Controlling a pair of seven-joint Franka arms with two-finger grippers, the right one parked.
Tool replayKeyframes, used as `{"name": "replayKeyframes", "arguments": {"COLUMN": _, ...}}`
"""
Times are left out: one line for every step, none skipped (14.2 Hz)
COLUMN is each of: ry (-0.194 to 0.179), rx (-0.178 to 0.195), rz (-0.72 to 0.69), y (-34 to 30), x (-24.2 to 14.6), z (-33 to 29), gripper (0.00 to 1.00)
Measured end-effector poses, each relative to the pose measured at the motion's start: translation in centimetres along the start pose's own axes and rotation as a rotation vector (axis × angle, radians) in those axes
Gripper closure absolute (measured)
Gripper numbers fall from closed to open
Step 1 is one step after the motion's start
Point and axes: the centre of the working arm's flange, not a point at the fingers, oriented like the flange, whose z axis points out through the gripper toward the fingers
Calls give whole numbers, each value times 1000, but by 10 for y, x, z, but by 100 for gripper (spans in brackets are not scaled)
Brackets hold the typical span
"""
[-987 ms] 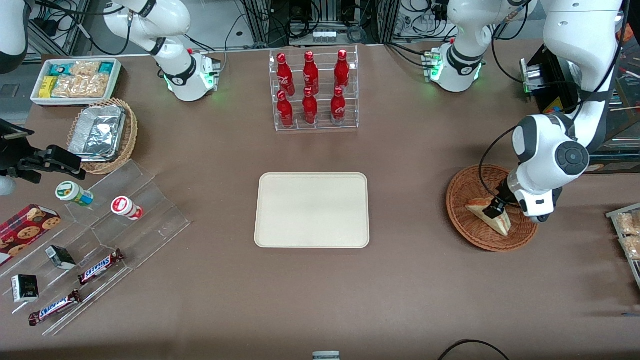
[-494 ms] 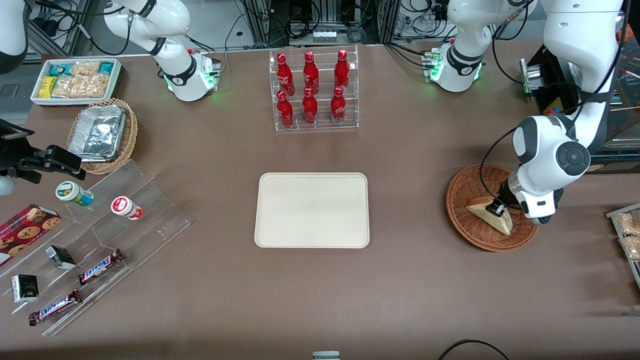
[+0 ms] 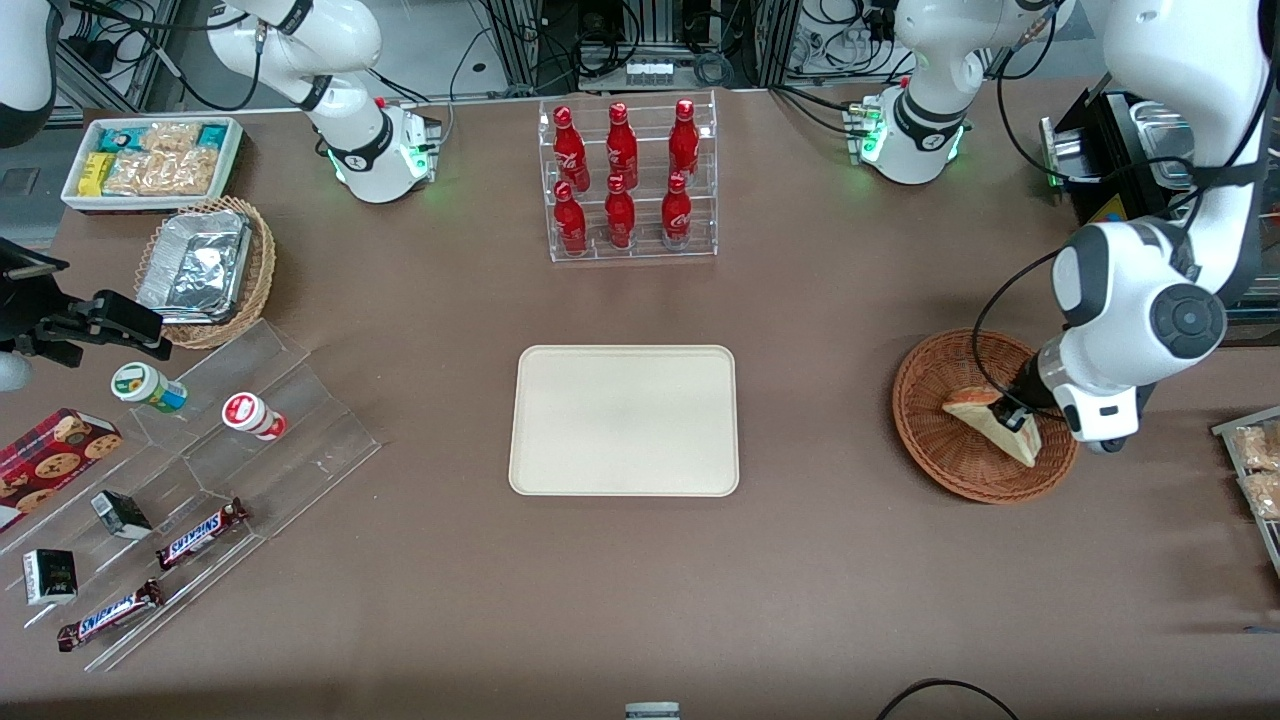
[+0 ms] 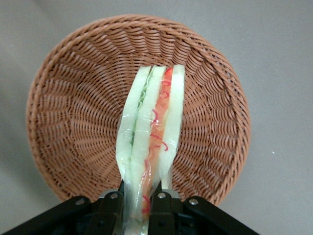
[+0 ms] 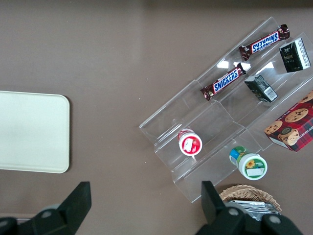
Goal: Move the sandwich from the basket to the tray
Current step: 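Lift the sandwich out of the basket with the left gripper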
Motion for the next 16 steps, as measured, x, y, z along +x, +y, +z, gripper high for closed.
{"name": "replayKeyframes", "arguments": {"ry": -1, "rx": 7, "rz": 15, "y": 0, "x": -5, "z": -14, "gripper": 81}}
{"name": "replayKeyframes", "arguments": {"ry": -3, "rx": 14, "rz": 33, "y": 1, "x": -12, "z": -30, "gripper": 81}}
{"name": "replayKeyframes", "arguments": {"ry": -4, "rx": 22, "rz": 52, "y": 4, "x": -21, "z": -46, "gripper": 81}}
{"name": "replayKeyframes", "arguments": {"ry": -5, "rx": 31, "rz": 72, "y": 8, "x": -32, "z": -62, "gripper": 81}}
{"name": "replayKeyframes", "arguments": {"ry": -5, "rx": 38, "rz": 97, "y": 15, "x": -45, "z": -79, "gripper": 81}}
{"name": "replayKeyframes", "arguments": {"ry": -3, "rx": 43, "rz": 124, "y": 24, "x": -59, "z": -96, "gripper": 81}}
{"name": "replayKeyframes", "arguments": {"ry": -1, "rx": 46, "rz": 151, "y": 33, "x": -73, "z": -112, "gripper": 81}}
{"name": "replayKeyframes", "arguments": {"ry": 0, "rx": 49, "rz": 176, "y": 41, "x": -85, "z": -127, "gripper": 81}}
{"name": "replayKeyframes", "arguments": {"ry": 3, "rx": 49, "rz": 199, "y": 48, "x": -97, "z": -142, "gripper": 81}}
{"name": "replayKeyframes", "arguments": {"ry": 7, "rx": 48, "rz": 221, "y": 54, "x": -108, "z": -154, "gripper": 81}}
{"name": "replayKeyframes", "arguments": {"ry": 10, "rx": 47, "rz": 252, "y": 60, "x": -120, "z": -162, "gripper": 81}}
{"name": "replayKeyframes", "arguments": {"ry": 13, "rx": 46, "rz": 297, "y": 66, "x": -132, "z": -167, "gripper": 81}}
{"name": "replayKeyframes", "arguments": {"ry": 16, "rx": 44, "rz": 346, "y": 72, "x": -145, "z": -170, "gripper": 81}}
{"name": "replayKeyframes", "arguments": {"ry": 19, "rx": 43, "rz": 383, "y": 77, "x": -157, "z": -171, "gripper": 81}}
{"name": "replayKeyframes", "arguments": {"ry": 21, "rx": 44, "rz": 422, "y": 82, "x": -171, "z": -171, "gripper": 81}}
{"name": "replayKeyframes", "arguments": {"ry": 22, "rx": 46, "rz": 472, "y": 87, "x": -186, "z": -170, "gripper": 81}}
